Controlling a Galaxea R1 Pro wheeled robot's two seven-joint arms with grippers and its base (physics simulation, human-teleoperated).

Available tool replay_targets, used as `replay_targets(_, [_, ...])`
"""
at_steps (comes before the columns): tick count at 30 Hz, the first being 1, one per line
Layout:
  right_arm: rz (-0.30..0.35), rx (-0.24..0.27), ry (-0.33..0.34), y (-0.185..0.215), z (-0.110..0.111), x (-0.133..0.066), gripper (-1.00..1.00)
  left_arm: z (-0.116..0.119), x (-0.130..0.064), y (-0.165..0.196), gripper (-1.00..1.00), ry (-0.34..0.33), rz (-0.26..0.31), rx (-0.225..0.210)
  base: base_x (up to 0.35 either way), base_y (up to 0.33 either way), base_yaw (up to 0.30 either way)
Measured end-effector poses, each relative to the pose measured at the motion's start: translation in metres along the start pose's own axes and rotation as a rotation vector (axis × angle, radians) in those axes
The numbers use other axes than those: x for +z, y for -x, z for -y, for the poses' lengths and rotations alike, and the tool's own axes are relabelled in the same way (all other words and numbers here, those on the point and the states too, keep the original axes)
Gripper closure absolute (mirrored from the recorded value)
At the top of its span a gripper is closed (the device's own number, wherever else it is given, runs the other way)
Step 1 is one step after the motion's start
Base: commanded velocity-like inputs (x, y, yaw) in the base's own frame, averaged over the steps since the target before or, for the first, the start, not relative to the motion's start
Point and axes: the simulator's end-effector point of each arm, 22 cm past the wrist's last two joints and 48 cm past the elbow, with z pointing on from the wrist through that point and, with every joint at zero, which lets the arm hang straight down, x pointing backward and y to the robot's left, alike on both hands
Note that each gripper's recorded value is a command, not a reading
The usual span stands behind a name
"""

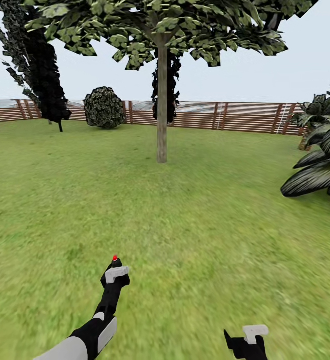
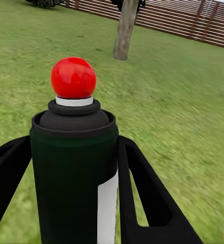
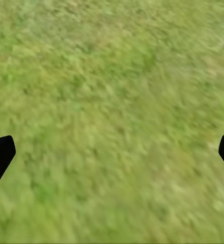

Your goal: In the garden, pick up the pesticide atomizer on the floor and spray pesticide onto both trees until each tree trunk is fully covered.

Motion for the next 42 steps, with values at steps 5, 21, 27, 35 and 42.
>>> replay_targets(5, [-0.009, -0.001, -0.002, -0.004, 0.001, -0.001, -1.0, 0.0, 0.0, 0.0, 1.0, 0.0, 0.0, 0.0, 0.35, 0.0, 0.0])
replay_targets(21, [-0.021, -0.002, -0.003, -0.01, 0.001, -0.002, -1.0, 0.0, 0.0, 0.0, 1.0, 0.0, 0.0, 0.0, 0.35, 0.0, 0.0])
replay_targets(27, [-0.023, -0.002, -0.005, -0.011, 0.002, -0.002, -1.0, 0.0, 0.0, 0.0, 1.0, 0.0, 0.001, 0.0, 0.35, 0.0, 0.0])
replay_targets(35, [-0.025, -0.002, -0.005, -0.011, 0.002, -0.002, -1.0, 0.0, 0.0, 0.0, 1.0, 0.0, 0.0, 0.0, 0.35, 0.0, 0.0])
replay_targets(42, [-0.024, -0.002, -0.005, -0.011, 0.002, -0.002, -1.0, 0.0, 0.0, 0.0, 1.0, 0.0, 0.0, 0.0, 0.35, 0.0, 0.0])
